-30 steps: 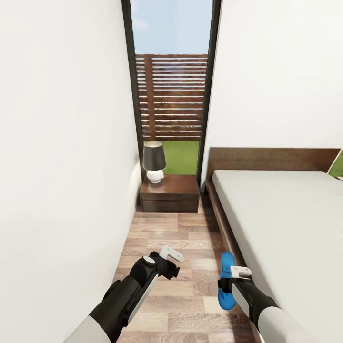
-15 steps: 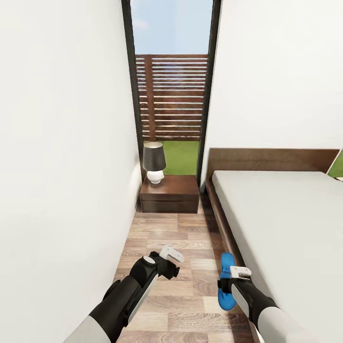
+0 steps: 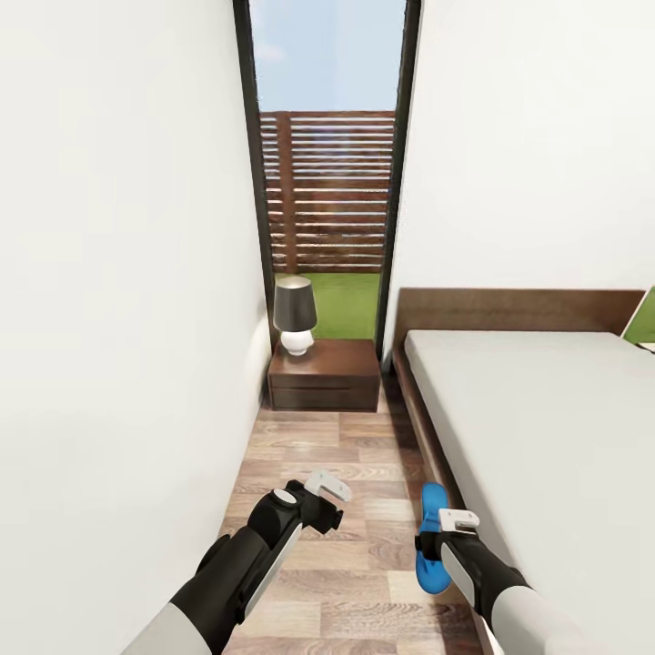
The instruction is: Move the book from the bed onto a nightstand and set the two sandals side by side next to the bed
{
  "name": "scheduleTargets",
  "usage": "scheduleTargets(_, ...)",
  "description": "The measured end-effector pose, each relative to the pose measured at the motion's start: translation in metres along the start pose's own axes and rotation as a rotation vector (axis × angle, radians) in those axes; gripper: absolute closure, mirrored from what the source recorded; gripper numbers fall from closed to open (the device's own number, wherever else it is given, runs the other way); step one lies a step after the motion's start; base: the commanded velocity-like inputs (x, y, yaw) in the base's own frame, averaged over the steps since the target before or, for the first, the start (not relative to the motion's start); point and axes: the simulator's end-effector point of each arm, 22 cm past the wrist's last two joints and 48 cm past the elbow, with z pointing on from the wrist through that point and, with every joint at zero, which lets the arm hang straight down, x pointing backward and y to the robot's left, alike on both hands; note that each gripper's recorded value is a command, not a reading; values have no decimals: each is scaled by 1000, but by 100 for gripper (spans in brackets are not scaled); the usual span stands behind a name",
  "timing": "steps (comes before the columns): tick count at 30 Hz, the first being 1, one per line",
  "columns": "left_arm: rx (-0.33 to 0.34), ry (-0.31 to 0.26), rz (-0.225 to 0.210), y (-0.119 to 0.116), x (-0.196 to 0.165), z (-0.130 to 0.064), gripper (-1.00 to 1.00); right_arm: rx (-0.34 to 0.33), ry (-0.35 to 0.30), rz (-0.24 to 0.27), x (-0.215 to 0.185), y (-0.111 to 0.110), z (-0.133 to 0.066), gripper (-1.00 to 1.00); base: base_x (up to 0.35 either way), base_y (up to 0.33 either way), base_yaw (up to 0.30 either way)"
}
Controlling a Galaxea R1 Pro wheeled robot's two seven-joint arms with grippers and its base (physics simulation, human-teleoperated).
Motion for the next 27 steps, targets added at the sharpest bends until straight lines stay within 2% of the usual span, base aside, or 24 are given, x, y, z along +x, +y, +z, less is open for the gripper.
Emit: scheduleTargets(27,-15,-28,10,-1,-23,-35,-100,-10,-35,5,-17,0,-36,100,0,0,0)
